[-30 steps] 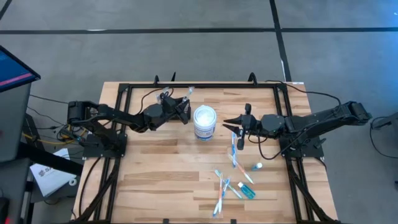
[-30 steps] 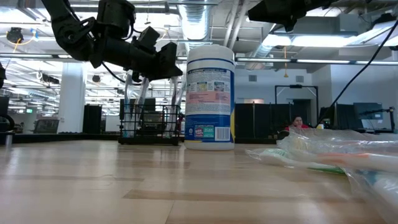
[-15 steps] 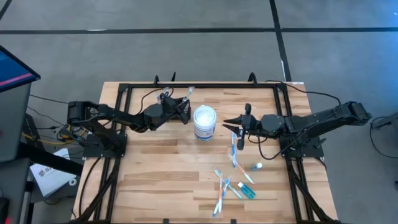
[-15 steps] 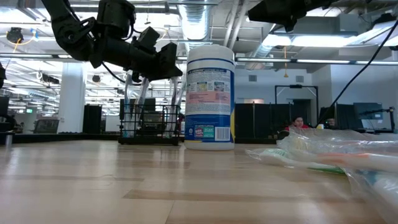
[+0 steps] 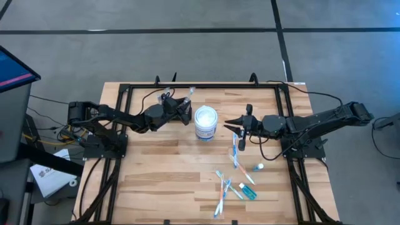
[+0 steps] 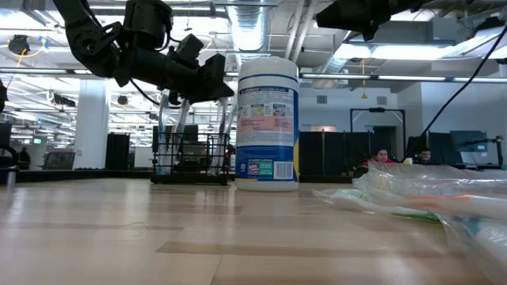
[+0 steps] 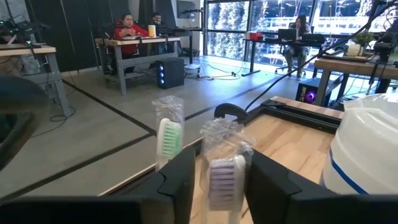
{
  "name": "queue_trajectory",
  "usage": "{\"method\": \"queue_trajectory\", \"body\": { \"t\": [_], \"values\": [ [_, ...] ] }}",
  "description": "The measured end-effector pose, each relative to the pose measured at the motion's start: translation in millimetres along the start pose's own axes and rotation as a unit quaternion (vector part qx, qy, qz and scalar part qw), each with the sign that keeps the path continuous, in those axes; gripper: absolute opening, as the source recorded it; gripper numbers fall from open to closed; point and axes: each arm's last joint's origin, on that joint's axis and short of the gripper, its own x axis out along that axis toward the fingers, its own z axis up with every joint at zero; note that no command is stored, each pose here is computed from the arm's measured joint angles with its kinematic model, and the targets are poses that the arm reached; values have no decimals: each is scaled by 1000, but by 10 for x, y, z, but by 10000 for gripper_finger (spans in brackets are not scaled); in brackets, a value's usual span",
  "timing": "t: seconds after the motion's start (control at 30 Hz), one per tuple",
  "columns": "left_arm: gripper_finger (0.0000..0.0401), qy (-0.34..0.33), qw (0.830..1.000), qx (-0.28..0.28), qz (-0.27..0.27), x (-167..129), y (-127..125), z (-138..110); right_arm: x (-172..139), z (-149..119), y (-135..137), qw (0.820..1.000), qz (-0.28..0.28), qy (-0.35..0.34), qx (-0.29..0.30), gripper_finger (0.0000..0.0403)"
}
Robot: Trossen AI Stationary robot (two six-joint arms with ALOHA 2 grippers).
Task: Pick & Place toothbrushing station
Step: Put the purple toothbrush into the mesh organizer, then put the top blue toothbrush into the mesh organizer
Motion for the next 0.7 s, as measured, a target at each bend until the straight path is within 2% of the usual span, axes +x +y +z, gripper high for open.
{"method": "queue_trajectory", "body": {
  "t": [0.17,0.37,0.7],
  "values": [
    [143,0,1000,0,-2,0,-1,0,0,0,0,1000,0,0,0,62],
    [142,-5,1000,-2,6,-7,6,22,0,0,0,1000,0,0,0,62],
    [136,-52,998,-31,-6,-147,9,311,0,-19,-1,1000,0,9,2,62]
  ]
}}
